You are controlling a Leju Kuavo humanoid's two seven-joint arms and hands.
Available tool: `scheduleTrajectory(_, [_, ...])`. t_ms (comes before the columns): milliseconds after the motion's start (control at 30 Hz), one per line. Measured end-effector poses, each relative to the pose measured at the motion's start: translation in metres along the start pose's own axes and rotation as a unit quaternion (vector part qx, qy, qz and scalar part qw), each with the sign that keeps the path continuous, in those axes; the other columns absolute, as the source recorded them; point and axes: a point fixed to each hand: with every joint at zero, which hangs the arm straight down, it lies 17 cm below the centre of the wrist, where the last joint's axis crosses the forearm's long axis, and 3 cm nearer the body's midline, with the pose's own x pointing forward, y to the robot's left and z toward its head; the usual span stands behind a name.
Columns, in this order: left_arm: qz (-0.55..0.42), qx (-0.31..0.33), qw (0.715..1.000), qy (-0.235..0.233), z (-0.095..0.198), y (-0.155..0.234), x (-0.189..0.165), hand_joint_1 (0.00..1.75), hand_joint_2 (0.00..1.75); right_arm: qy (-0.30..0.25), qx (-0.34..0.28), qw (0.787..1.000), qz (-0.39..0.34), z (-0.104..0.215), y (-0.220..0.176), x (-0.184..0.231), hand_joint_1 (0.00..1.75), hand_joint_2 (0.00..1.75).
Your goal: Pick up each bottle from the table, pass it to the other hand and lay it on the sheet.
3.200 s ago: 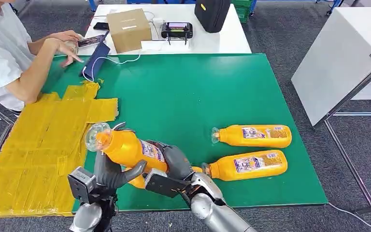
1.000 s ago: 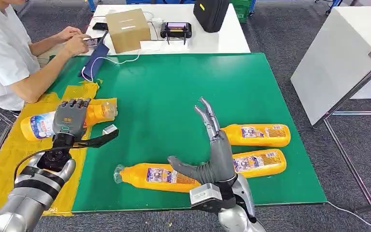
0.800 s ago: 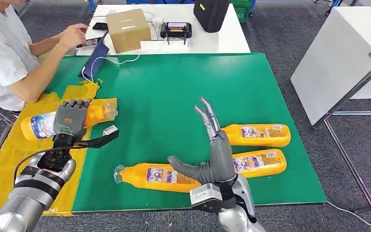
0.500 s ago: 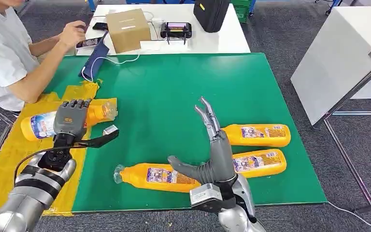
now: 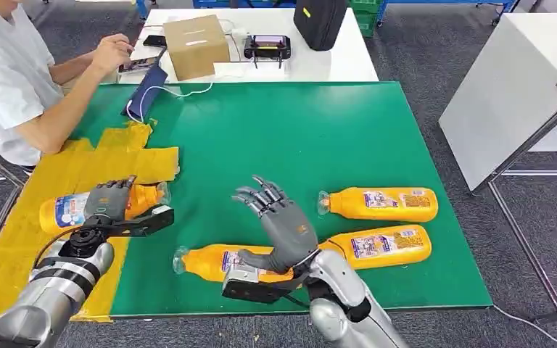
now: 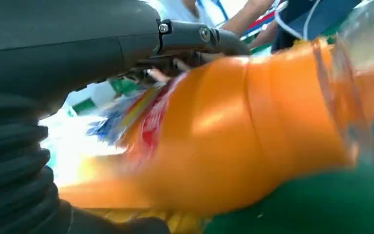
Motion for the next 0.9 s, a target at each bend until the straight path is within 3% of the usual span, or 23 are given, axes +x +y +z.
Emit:
scheduleTrajectory(733, [0.028,-0.040,0.999,0.012,0.002,-0.022,0.000,0.00,1.75,0.014,0.050,0.998,0.025,-0.003,0.034,-0.020,0.00,1.75])
scheduleTrajectory(833, [0.143,0.041,0.988,-0.044,0.005,0.004,0.026,0.00,1.75,0.037,0.074,0.995,0.054,0.002,0.043,-0.033,0.00,1.75])
scheduleTrajectory(900, [0.253,0.104,0.958,-0.087,0.025,0.024,0.055,0.00,1.75,0.042,0.091,0.992,0.073,0.009,0.051,-0.042,0.00,1.75])
